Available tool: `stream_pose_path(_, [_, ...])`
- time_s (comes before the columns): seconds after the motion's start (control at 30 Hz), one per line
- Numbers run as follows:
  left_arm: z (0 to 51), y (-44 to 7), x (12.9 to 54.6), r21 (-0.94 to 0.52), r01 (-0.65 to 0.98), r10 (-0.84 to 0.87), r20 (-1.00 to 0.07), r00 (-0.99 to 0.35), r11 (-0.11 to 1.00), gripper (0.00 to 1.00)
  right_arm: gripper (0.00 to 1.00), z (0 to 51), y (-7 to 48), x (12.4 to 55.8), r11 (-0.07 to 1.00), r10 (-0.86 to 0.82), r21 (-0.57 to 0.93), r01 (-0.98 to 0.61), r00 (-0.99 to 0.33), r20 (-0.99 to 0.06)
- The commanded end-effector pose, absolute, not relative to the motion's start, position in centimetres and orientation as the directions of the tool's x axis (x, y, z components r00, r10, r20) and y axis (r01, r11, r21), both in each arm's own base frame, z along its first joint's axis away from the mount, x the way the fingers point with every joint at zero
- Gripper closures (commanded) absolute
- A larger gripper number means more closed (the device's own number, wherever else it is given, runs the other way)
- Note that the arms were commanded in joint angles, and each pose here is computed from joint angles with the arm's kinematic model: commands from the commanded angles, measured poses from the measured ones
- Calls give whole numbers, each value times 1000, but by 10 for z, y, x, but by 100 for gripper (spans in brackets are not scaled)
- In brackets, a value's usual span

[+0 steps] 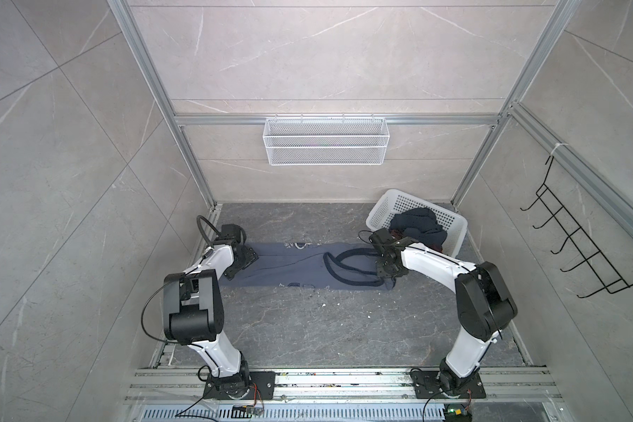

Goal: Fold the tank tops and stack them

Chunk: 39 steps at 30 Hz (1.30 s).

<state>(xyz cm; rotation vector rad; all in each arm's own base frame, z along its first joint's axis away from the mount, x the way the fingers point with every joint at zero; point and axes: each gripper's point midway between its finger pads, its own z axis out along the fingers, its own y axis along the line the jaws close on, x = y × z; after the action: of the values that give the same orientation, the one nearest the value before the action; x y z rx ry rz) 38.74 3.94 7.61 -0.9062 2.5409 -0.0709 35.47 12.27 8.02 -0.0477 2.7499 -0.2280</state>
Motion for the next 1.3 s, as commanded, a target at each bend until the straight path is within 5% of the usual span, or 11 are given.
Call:
stream_pose_path(0.0, [123, 44, 393, -220, -577, -603, -474, -641, 787, 12, 61, 119, 142, 343, 994, -91, -98, -54, -900, -426])
stream_pose_path(0.4, [99, 56, 437, -114, -584, -569, -431, -700, 804, 27, 56, 93, 227, 315, 965, -100, 192, -179, -926, -363])
stream_pose_path(0.67, [68, 28, 464, -155, -485, -506, -357, -785, 861, 30, 52, 52, 243, 314, 972, -116, 169, -163, -959, -258])
stream_pose_path(1.03, [9, 20, 380, -73, -607, -610, -153, -777, 791, 26, 50, 13, 219, 352, 992, -125, -1, -128, -973, -193])
stream_pose_path(1.27, [14, -3, 311, -123, -635, -646, -168, -744, 763, 25, 51, 6, 223, 380, 973, -226, -89, -213, -956, -188])
